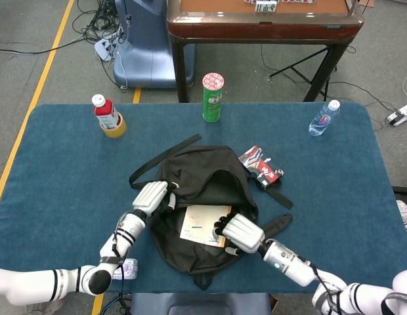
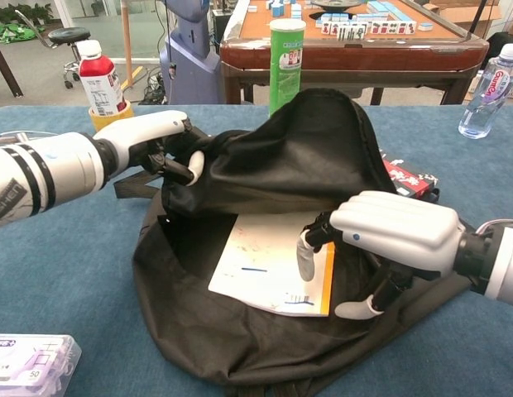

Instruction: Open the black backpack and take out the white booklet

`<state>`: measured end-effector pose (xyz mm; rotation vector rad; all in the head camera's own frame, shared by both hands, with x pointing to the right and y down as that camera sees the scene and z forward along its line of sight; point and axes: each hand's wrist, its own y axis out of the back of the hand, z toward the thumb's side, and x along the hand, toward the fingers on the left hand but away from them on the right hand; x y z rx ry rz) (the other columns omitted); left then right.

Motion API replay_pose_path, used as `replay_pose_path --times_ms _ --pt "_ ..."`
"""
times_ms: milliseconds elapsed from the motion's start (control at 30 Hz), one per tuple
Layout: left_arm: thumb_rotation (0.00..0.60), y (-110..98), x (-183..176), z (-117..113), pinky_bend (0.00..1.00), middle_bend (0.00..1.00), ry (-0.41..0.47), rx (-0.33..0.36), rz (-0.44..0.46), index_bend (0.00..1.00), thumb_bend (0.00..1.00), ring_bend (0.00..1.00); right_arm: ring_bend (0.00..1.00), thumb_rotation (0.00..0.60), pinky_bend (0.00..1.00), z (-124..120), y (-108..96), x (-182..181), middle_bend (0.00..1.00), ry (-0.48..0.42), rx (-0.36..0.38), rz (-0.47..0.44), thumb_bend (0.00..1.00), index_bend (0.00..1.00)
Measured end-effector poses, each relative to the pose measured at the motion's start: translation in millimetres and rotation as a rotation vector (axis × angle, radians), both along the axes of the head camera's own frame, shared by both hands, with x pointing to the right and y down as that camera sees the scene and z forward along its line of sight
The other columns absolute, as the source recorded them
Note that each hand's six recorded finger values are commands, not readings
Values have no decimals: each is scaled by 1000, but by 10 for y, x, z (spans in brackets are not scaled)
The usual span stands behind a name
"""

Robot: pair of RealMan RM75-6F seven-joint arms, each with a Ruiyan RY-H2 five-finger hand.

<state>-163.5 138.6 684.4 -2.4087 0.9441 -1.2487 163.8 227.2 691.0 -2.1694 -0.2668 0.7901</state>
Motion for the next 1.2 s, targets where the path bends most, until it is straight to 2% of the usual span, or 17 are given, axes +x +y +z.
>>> replay_pose_path --times_ms 267,500,867,1200 --pt "600 -24 -47 40 163 472 3 -9 -29 693 774 383 296 600 401 142 43 130 364 34 34 -5 2 431" --pt "600 -23 -45 52 163 472 6 -13 -35 690 774 383 275 600 401 193 68 137 349 45 58 -15 0 431" --pt "600 -56 -117 55 163 472 3 -17 -58 687 773 383 272 600 401 284 98 -45 341 6 105 -21 0 431" --pt "600 -123 -200 48 163 472 39 -68 -141 686 773 383 272 600 401 342 87 -242 340 -44 120 2 4 431"
